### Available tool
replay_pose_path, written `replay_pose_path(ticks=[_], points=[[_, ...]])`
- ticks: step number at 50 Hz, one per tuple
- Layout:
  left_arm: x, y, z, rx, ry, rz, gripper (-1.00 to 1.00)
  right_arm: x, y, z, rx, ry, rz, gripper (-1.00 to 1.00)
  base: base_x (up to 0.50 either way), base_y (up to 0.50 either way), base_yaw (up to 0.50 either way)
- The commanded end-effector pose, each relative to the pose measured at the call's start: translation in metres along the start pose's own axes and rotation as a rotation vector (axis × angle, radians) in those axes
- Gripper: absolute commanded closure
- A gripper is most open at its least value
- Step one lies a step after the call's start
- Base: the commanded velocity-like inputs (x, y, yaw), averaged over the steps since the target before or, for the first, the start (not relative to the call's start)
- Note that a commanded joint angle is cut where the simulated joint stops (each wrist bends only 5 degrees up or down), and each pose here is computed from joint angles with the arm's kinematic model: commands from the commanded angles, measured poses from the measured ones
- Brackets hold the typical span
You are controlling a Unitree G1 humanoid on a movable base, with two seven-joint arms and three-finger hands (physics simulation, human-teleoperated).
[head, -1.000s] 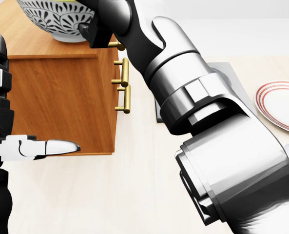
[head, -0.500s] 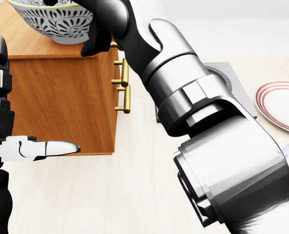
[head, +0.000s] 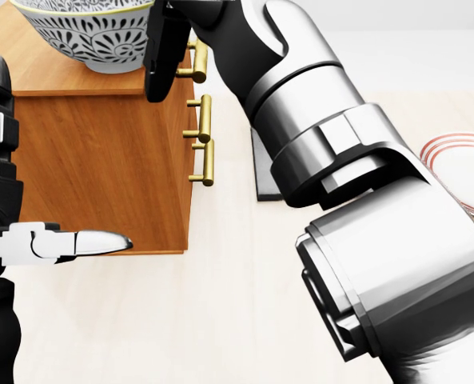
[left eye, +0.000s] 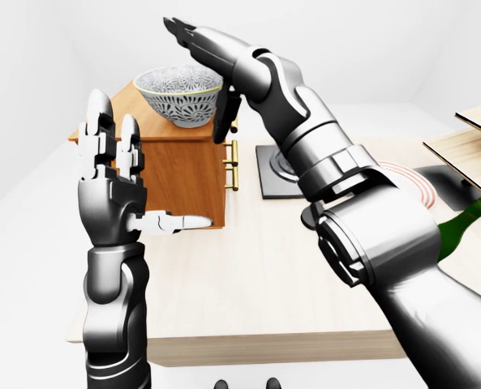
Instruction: Put the bowl on the top of the cabinet.
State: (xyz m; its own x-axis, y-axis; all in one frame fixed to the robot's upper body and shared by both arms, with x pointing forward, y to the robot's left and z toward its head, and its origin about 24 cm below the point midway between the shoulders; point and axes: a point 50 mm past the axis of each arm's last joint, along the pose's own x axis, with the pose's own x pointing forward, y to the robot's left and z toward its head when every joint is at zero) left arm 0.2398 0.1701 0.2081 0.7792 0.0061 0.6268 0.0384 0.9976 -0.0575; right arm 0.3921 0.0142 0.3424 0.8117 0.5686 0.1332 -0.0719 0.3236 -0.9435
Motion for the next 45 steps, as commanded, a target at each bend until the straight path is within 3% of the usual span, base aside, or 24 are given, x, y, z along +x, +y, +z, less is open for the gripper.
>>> replay_pose_path(ticks=[1, 8, 13, 15, 23, 28, 34, 45], points=[[0.001, 0.0, 0.002, -0.001, -0.01, -0.001, -1.0, -0.007, -0.024, 0.002, 0.062, -0.044, -0.053, -1.0, 0.0, 0.0, 0.0], [0.002, -0.001, 0.003, 0.0, -0.015, -0.007, -1.0, -0.025, -0.028, -0.008, 0.229, -0.183, -0.087, -1.0, 0.0, 0.0, 0.0], [0.003, 0.0, 0.005, -0.003, -0.027, 0.0, -1.0, -0.066, -0.029, 0.0, 0.272, -0.379, -0.177, -1.0, 0.0, 0.0, 0.0], [0.003, 0.0, 0.005, -0.004, -0.026, -0.001, -1.0, -0.089, -0.032, -0.005, 0.413, -0.399, -0.256, -1.0, 0.0, 0.0, 0.0], [0.004, 0.0, 0.009, -0.001, -0.045, 0.002, -1.0, -0.156, -0.031, -0.005, 0.495, -0.577, -0.523, -1.0, 0.0, 0.0, 0.0], [0.005, -0.002, 0.013, -0.004, -0.063, -0.002, -1.0, -0.21, -0.02, -0.006, 0.627, -0.677, -0.723, -1.0, 0.0, 0.0, 0.0], [0.007, -0.003, 0.018, -0.008, -0.09, -0.005, -1.0, -0.245, 0.006, -0.011, 0.734, -0.661, -0.782, -1.0, 0.0, 0.0, 0.0], [0.006, -0.006, 0.023, -0.014, -0.11, -0.01, -1.0, -0.261, 0.054, -0.029, 0.891, -0.443, -0.735, -1.0, 0.0, 0.0, 0.0]])
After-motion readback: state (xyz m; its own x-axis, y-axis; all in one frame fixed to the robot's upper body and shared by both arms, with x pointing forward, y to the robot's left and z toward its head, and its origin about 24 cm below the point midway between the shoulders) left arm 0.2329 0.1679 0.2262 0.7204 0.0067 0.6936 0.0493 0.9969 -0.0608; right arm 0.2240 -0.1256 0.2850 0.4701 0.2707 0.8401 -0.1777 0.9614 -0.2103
